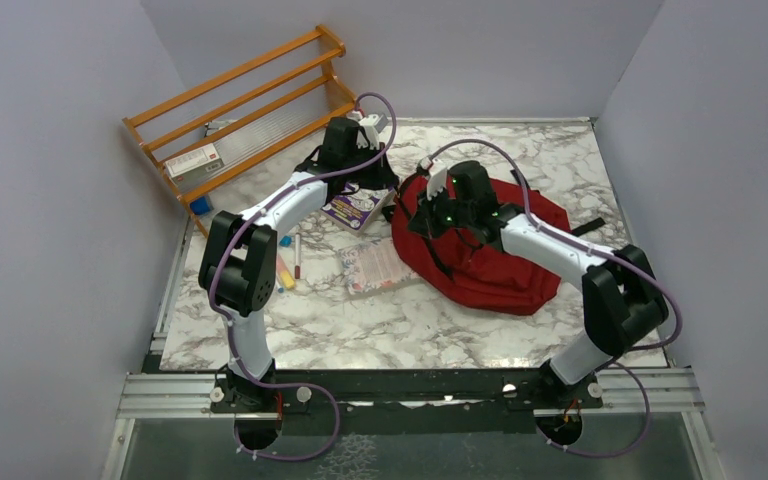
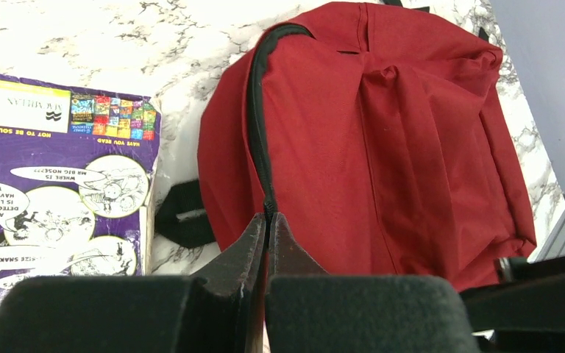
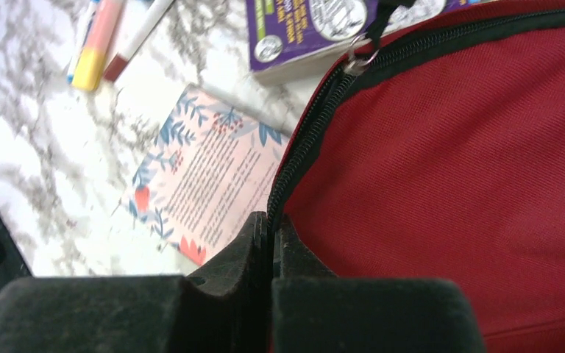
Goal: Pack the student bag
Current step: Unzip the student bag at the center of the board.
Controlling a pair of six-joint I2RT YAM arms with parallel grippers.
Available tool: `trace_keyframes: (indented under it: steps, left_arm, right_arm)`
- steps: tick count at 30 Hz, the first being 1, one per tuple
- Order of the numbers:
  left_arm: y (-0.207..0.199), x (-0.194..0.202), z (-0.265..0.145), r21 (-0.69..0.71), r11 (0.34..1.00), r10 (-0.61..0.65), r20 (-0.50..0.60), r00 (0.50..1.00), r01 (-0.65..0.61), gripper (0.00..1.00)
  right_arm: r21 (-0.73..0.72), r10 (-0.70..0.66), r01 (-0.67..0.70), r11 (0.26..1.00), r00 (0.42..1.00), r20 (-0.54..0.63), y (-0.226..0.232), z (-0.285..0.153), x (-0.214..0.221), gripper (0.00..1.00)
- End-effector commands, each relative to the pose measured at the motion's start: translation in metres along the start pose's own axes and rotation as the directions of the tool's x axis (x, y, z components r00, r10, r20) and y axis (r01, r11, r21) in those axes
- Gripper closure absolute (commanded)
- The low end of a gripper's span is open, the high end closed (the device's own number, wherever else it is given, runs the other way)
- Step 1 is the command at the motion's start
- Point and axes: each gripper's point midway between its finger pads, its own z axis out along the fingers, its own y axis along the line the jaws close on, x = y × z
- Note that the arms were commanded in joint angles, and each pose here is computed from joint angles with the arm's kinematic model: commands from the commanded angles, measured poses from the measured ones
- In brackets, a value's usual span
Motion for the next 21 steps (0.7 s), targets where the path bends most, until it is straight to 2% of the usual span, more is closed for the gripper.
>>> trace_keyframes:
  steps: [1,5,10,17,19,21]
  left_arm:
    - [-0.007,-0.028,-0.007,0.003,0.999,0.034,0.07,0.997,-0.034,1.0]
    - [-0.005,-0.029,-0.008,-0.008,0.999,0.04,0.072,0.997,-0.04,1.0]
    - [-0.004,-0.031,-0.011,-0.022,0.998,0.053,0.078,0.996,-0.051,1.0]
    - [-0.003,-0.028,-0.008,-0.016,0.999,0.046,0.067,0.997,-0.045,1.0]
    - [-0.005,-0.028,-0.007,-0.005,0.999,0.04,0.066,0.997,-0.04,1.0]
    - [-0.009,-0.028,-0.007,0.014,0.999,0.035,0.066,0.997,-0.036,1.0]
  right_arm:
    - [-0.148,-0.046,0.037,0.988,0.997,-0.054,0.039,-0.031,0.022,0.99]
    - [-0.169,-0.075,0.055,0.984,0.991,-0.115,0.047,-0.051,0.034,0.99]
    - [-0.216,-0.052,0.01,0.976,0.98,-0.193,0.064,-0.078,0.044,0.99]
    - [-0.177,0.003,-0.06,0.982,0.951,-0.309,0.069,-0.105,0.07,0.99]
    - [-0.144,0.006,-0.054,0.988,0.95,-0.312,0.065,-0.108,0.074,0.96]
    - [-0.11,0.008,-0.041,0.993,0.957,-0.288,0.06,-0.11,0.071,0.86]
